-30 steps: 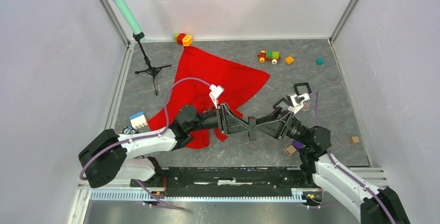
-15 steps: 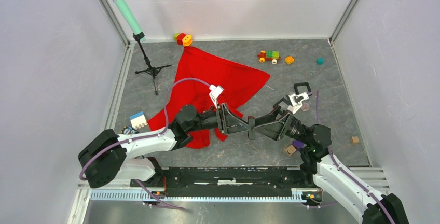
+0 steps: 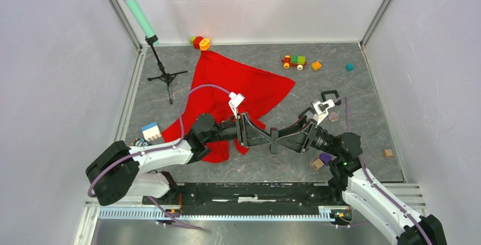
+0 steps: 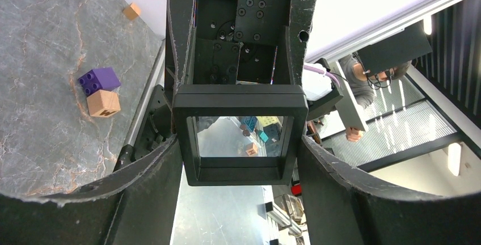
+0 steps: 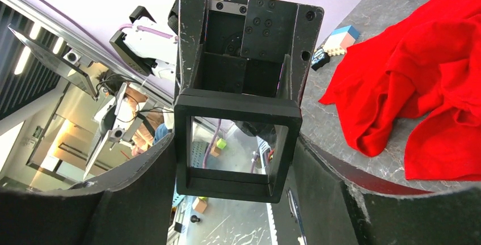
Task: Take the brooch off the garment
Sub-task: Open the brooch box.
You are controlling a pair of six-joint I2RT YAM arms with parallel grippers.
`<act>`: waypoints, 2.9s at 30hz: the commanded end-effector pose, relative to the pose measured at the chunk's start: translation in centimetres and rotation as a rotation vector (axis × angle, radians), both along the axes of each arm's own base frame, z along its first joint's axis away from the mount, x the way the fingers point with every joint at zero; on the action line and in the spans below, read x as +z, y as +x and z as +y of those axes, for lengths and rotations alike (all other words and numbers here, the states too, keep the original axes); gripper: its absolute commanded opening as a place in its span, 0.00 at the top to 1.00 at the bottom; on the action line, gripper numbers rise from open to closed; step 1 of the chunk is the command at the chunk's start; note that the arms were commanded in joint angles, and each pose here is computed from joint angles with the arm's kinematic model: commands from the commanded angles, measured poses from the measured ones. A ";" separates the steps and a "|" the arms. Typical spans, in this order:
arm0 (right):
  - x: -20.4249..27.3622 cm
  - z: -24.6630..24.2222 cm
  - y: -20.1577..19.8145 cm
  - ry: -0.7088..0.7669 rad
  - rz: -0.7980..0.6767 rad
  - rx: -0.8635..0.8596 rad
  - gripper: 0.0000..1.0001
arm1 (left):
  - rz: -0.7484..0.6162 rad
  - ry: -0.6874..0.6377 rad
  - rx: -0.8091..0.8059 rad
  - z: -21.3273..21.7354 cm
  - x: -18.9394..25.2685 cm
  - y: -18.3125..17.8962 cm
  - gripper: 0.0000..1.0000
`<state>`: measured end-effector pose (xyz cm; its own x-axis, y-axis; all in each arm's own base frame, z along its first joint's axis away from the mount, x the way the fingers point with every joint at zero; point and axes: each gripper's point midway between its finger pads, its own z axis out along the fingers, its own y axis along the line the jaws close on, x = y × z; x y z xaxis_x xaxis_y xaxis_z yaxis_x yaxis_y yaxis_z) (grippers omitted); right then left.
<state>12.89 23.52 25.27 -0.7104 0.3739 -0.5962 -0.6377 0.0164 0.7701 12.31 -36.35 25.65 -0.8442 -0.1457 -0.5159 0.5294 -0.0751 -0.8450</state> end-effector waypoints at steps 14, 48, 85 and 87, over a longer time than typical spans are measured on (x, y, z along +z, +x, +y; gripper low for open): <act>0.3 0.4 -1.2 -0.027 -0.078 0.056 0.45 | -0.020 -0.081 0.080 0.0 2.4 1.3 0.16; 0.7 0.2 -0.8 0.056 -0.021 0.025 0.45 | -0.016 -0.068 0.041 -0.1 1.5 0.6 0.22; 3.0 -0.2 -0.7 0.104 -0.032 0.000 0.20 | -0.048 -0.153 0.084 0.8 4.4 1.2 0.82; 1.8 0.0 0.1 0.042 -0.024 -0.034 0.14 | -0.051 -0.154 0.083 1.0 4.7 1.1 0.82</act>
